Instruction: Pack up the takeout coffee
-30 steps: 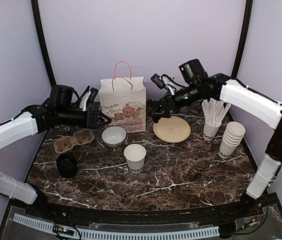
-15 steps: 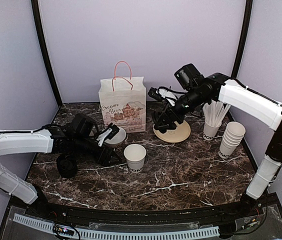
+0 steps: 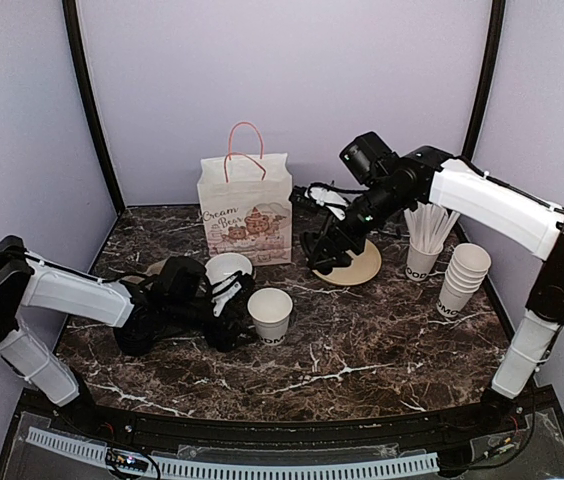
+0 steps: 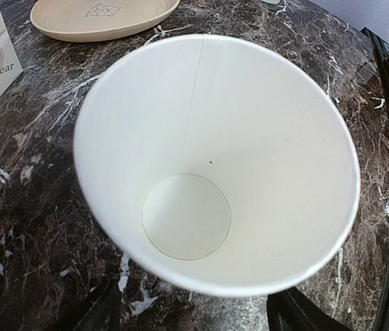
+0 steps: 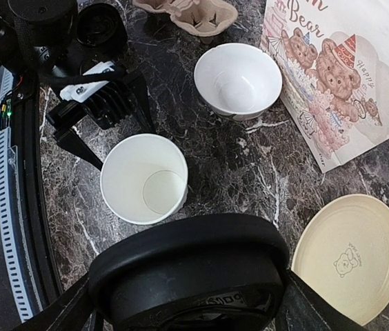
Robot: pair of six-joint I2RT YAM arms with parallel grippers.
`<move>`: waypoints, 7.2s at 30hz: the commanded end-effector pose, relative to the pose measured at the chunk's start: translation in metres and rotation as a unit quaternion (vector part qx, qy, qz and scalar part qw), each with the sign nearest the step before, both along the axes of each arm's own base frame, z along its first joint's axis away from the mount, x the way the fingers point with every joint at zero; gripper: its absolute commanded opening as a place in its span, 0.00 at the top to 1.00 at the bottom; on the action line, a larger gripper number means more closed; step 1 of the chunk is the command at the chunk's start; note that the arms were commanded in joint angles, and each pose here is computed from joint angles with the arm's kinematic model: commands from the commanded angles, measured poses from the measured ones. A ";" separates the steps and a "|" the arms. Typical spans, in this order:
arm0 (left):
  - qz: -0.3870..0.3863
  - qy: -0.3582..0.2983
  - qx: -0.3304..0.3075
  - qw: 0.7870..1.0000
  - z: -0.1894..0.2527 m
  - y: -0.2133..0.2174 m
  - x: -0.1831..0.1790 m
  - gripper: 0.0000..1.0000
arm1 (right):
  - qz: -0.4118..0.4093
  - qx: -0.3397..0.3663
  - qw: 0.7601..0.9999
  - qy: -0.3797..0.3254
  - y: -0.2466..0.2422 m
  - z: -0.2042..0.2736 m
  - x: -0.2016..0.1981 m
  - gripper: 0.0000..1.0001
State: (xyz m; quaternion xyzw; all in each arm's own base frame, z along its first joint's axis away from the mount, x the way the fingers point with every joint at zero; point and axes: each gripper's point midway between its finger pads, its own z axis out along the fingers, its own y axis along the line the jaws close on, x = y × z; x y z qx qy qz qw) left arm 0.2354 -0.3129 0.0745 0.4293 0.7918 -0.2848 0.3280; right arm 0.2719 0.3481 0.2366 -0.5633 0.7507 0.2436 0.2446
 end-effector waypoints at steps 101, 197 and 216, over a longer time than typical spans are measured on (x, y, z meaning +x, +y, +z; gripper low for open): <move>0.045 -0.139 -0.093 0.985 0.049 0.002 -0.027 0.19 | 0.164 -0.258 0.951 -0.054 0.004 -0.094 -0.077 0.01; 0.075 0.175 -0.143 0.971 0.083 -0.099 0.007 0.27 | -0.015 0.084 0.930 0.358 -0.041 -0.084 -0.026 0.55; 0.181 0.216 -0.148 0.948 0.070 -0.063 0.031 0.44 | -0.034 0.044 0.946 0.319 -0.061 -0.112 -0.053 0.25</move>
